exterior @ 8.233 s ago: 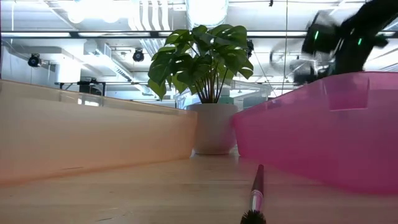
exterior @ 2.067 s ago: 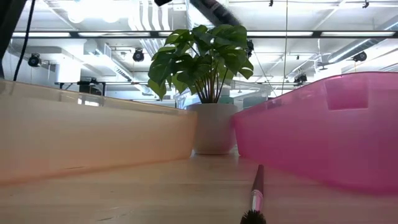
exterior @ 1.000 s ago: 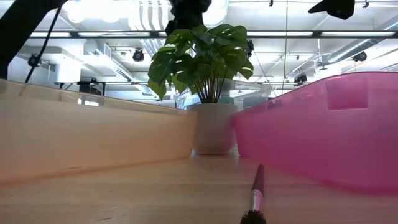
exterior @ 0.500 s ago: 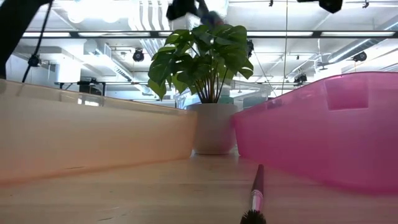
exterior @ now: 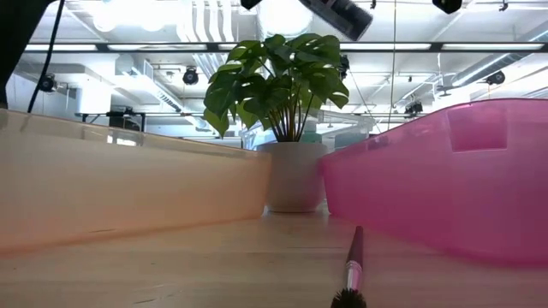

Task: Pick & Place Paint Supplies
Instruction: Put the blue acrylic craft paint bottle into the transparent bin

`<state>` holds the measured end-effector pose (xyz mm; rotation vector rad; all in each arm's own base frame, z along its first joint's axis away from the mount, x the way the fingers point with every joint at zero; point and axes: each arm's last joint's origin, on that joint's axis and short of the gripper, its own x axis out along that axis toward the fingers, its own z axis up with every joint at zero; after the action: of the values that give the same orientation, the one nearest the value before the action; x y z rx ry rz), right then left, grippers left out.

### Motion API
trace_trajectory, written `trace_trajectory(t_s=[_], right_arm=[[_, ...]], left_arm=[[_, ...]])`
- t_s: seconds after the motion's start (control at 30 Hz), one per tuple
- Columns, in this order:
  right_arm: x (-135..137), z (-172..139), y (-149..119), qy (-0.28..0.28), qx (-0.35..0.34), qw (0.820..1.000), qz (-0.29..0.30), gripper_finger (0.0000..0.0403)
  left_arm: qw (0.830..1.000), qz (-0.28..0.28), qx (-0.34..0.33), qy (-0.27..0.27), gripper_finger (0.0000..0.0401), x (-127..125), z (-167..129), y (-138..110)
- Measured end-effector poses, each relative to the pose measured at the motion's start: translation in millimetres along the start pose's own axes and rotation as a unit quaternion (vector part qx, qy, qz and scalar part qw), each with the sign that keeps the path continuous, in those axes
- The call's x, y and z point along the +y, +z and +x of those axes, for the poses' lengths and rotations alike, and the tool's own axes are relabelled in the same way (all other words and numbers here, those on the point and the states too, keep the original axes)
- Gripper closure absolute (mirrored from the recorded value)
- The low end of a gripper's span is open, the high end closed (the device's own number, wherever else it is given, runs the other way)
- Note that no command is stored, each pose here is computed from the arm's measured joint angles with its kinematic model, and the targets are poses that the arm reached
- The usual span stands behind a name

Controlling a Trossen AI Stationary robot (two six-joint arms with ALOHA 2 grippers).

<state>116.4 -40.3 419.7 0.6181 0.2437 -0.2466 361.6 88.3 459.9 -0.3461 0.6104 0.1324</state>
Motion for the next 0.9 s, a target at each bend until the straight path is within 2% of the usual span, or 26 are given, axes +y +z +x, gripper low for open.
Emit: trace_trajectory(t_s=[0.13, 0.33, 0.9], right_arm=[[0, 1, 0, 0.001, 0.002, 1.0, -0.008, 0.0393], [-2, 14, 2, 0.003, 0.021, 1.0, -0.016, 0.0395], [-3, 34, 5, 0.022, 0.044, 0.998, -0.03, 0.0395]], left_arm=[[1.0, 0.002, -0.008, -0.024, 0.0279, -2, 0, 2], [0.998, 0.001, -0.038, -0.046, 0.0279, -4, 0, 9], [0.995, 0.004, -0.075, -0.058, 0.0279, -7, -1, 16]])
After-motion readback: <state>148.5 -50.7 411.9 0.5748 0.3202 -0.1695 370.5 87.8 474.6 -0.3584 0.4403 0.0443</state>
